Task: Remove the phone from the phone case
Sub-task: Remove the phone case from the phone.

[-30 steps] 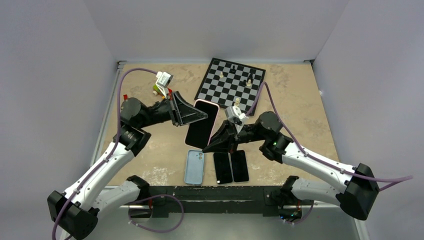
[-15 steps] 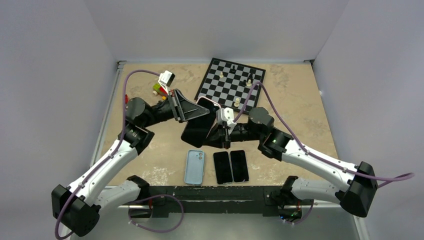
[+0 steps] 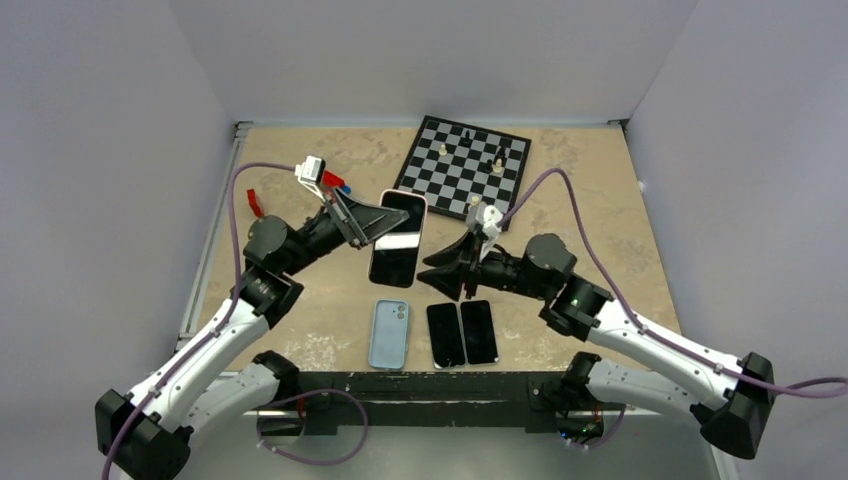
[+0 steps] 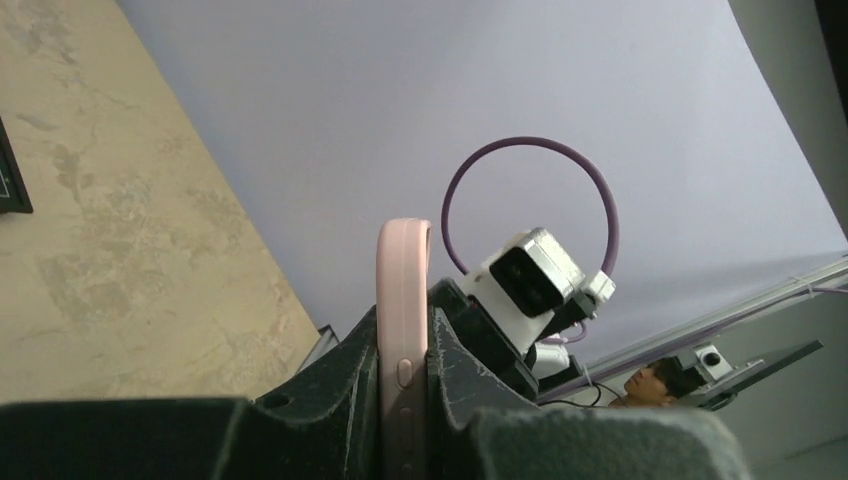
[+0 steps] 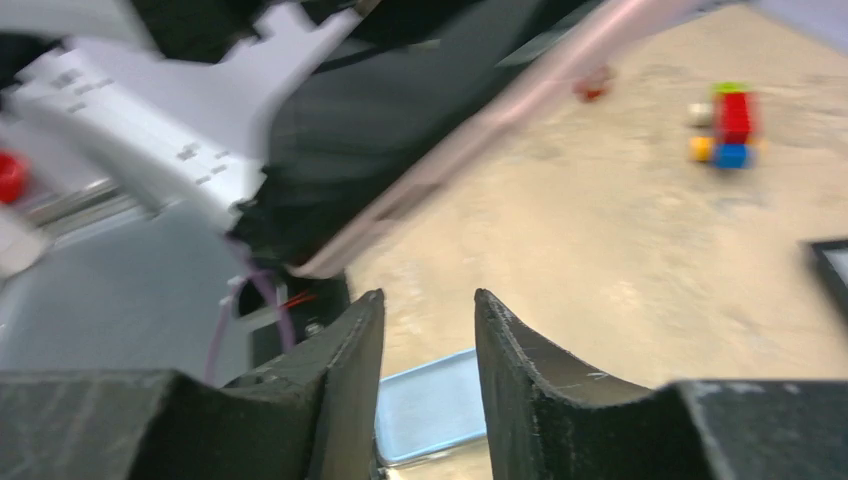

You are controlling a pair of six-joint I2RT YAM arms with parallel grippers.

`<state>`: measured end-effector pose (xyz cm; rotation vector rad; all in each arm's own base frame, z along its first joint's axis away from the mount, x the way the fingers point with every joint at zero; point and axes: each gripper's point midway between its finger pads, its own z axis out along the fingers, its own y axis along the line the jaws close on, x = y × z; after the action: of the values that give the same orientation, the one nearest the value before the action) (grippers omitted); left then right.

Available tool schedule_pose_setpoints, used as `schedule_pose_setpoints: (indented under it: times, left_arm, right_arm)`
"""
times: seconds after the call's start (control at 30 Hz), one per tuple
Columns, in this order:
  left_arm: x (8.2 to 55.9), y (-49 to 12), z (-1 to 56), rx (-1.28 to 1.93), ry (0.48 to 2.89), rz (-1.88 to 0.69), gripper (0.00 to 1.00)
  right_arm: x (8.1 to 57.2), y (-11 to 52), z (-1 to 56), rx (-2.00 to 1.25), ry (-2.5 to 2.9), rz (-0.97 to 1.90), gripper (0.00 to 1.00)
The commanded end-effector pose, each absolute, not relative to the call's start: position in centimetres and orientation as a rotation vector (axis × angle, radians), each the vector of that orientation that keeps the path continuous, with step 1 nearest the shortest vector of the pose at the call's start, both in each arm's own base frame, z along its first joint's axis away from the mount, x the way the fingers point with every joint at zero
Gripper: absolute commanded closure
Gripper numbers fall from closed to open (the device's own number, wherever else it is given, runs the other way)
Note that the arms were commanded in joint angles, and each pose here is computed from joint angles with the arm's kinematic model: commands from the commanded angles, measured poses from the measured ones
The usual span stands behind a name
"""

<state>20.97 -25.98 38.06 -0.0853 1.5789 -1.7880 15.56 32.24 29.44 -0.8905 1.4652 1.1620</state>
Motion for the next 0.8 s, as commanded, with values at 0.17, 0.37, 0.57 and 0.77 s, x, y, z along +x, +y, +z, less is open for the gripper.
schedule_pose_setpoints:
  times: [0.17,0.37,0.57,0.77]
  left_arm:
    - [19.8,-24.1,37.8,-0.054,1.524,-1.614,1.00]
    - [20.0,-24.2,37.5,-0.042,1.531,-1.594,1.00]
    - [19.9,-23.6,36.7,-0.076,1.552,-1.568,1.00]
    - [19.8,-23.6,36.9,-0.062,1.555,-1.559,1.00]
  right_arm:
    - [15.5,28.5,31.4,-0.423,1.603,1.360,0.42]
    - [12.2,31.3,33.3,-0.517,1.572,1.704,0.53]
    - [11.0,32.0,33.9,-0.561,1.486,1.846,0.54]
    - [10.8,32.4,33.6,-0.566,1.481,1.889,0.56]
